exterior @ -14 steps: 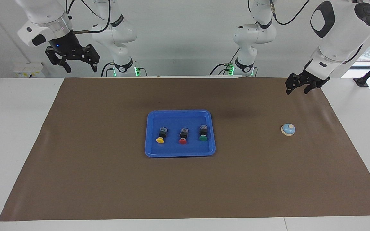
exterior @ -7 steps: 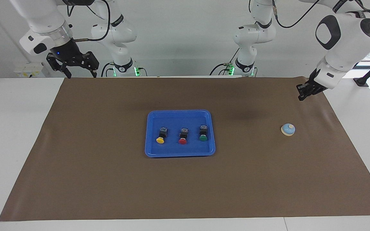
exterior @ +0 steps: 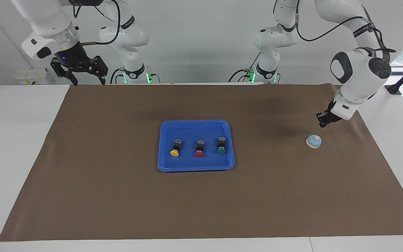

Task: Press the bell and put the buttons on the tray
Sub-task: 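Lower the left gripper onto the white bell to press it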

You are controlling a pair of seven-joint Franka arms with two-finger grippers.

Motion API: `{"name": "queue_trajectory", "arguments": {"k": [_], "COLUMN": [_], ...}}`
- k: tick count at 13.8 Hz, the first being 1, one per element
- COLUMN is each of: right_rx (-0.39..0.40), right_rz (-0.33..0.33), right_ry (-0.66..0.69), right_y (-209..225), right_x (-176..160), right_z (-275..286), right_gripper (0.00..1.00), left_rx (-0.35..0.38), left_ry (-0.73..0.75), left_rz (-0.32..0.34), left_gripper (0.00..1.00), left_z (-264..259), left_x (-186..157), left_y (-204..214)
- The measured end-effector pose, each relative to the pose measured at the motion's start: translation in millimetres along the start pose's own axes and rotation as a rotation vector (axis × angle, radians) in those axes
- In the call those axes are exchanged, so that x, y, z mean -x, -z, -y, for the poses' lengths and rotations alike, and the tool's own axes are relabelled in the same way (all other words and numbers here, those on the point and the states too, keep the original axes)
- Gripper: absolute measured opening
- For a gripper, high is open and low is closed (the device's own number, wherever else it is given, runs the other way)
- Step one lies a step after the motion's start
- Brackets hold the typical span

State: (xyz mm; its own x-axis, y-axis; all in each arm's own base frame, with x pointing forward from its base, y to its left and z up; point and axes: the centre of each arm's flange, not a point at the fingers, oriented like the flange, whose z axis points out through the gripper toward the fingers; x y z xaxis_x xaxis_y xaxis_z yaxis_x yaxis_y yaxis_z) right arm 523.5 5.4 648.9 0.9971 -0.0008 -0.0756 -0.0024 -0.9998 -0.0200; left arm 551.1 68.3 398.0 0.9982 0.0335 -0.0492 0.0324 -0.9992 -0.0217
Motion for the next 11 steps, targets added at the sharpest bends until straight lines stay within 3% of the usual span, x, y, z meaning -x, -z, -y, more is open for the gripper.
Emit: {"name": "queue_trajectory", "arguments": {"k": [3, 11], "right_rx": [0.000, 0.000], "right_rz": [-0.001, -0.001], "right_ry": [0.000, 0.000], "right_y": [1.6, 1.6], "right_x": [1.6, 1.8], "right_z": [0.0, 0.0], "right_gripper": [1.00, 1.00], "left_rx": [-0.001, 0.002], "left_ry": [0.000, -0.019], "left_rz": [-0.028, -0.022], "left_gripper": [0.01, 0.01], "left_z": [6.8, -3.0], "left_x": [0.3, -5.7], "left_y": [-18.9, -60.0]}}
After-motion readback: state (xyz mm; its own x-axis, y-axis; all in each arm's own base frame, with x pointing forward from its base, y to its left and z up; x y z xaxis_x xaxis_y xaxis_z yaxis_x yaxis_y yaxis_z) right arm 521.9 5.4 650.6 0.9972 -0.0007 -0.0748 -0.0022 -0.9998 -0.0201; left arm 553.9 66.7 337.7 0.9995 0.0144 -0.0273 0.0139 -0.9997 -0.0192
